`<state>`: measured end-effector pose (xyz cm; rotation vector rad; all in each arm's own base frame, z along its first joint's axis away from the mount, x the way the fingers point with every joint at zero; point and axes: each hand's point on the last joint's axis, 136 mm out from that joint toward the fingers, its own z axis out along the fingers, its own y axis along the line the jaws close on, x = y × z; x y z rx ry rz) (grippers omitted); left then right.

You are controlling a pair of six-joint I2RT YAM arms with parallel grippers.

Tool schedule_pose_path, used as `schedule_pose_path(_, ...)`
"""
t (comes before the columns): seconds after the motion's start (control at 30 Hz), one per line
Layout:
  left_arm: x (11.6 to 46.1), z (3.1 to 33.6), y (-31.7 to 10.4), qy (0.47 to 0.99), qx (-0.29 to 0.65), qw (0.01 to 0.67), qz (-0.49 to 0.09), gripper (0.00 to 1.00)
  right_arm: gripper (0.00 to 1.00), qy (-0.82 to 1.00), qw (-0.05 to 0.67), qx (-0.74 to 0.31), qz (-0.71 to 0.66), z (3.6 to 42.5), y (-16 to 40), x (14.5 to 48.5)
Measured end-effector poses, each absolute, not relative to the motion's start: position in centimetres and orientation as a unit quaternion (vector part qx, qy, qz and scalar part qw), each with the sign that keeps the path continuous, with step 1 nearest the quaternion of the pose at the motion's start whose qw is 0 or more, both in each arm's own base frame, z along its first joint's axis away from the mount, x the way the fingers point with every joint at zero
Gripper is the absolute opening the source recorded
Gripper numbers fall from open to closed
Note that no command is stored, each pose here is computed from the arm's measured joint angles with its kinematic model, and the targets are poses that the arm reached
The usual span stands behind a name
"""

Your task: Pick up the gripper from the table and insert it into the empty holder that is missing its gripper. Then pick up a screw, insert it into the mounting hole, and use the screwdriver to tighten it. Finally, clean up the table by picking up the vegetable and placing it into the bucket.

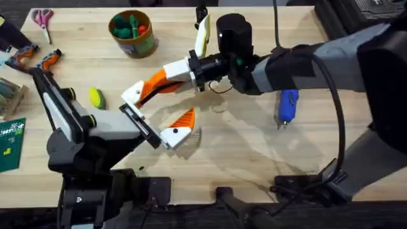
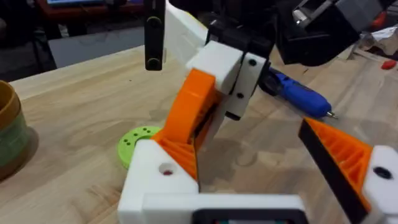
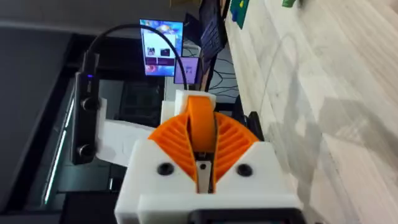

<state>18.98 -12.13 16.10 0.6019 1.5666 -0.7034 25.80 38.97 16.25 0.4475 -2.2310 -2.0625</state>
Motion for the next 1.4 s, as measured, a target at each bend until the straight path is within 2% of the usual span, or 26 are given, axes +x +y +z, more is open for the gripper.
schedule_pose_path(0.4,18.8,16.1,-12.3,0.678,0.266,0.613,-0.308,0.986,0.239,-0.728,0.038,0.142,-0.670,16.1,39.0,25.7)
schedule_pose_path(1.03,17.7,16.2,-13.3,0.658,0.309,0.609,-0.320,0.986,0.607,-0.723,0.058,0.150,-0.672,15.9,38.0,25.3)
schedule_pose_path(1.4,16.7,16.2,-14.1,0.646,0.331,0.595,-0.345,0.986,0.840,-0.714,0.046,0.163,-0.679,16.2,36.9,26.1)
